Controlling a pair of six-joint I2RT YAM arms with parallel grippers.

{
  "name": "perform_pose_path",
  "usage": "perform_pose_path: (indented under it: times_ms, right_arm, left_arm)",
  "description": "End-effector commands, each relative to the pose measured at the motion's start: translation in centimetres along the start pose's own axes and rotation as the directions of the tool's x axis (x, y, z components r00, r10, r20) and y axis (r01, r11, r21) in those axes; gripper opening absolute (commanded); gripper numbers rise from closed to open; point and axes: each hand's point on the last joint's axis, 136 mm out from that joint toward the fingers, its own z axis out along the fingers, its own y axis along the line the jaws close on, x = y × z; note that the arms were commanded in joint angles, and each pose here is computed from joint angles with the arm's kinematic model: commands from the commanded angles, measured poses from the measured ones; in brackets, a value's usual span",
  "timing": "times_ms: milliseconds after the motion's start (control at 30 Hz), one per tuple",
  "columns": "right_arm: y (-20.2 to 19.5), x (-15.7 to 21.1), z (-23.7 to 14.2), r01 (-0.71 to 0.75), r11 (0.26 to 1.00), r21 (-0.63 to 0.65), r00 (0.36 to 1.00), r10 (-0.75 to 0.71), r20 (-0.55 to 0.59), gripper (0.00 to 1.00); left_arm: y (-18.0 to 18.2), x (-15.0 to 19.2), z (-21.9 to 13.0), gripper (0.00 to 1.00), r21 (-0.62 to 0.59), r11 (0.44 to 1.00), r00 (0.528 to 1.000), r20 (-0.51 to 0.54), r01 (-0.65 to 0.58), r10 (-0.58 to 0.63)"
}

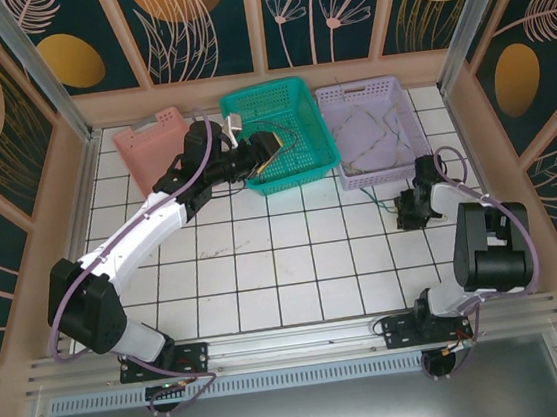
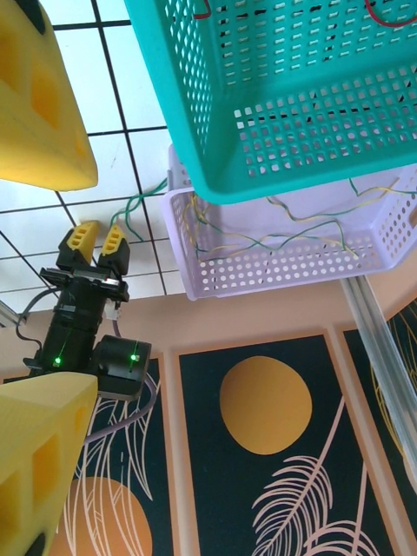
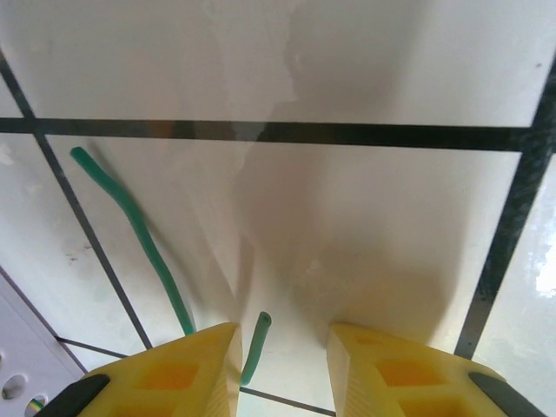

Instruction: Untangle the cables

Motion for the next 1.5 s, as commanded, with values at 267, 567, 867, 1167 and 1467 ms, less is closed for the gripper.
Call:
perform_pose_path:
  times_ms: [267, 567, 867, 1167, 1467]
  right_arm:
    - [1.4, -1.1, 1.5, -0.015, 1.0, -0.023, 0.999, 0.016, 0.039, 0.0]
    - [4.3, 2.4, -6.8, 0.154, 0.969, -0.194, 0.986, -0.139, 0.089, 0.0]
    - [9.1, 12.2, -15.2, 0.452, 0.759, -0.469, 0.891, -0.408, 0.199, 0.0]
    - [14.1, 18.2, -18.2, 0.594, 0.609, -0.526, 0.786, -0.579, 0.217, 0.0]
    - [13.4, 20.8, -17.7, 0.599, 0.598, -0.533, 0.764, -0.626, 0.157, 0.0]
  left_arm:
    - [-1.3, 0.0, -0.6, 0.56, 0.051, 0.999, 1.0, 0.01, -0.009, 0.008]
    - [-0.8, 0.8, -0.7, 0.56, 0.046, 0.999, 1.0, -0.021, 0.003, -0.002]
    - [-1.2, 2.2, 1.3, 0.58, 0.091, 0.995, 0.989, -0.145, 0.037, -0.024]
    - [1.6, 3.6, 2.4, 0.56, 0.006, 0.999, 0.979, -0.201, -0.032, 0.033]
    - [-1.0, 0.4, 1.1, 0.63, 0.046, 0.998, 0.999, -0.019, -0.036, 0.037]
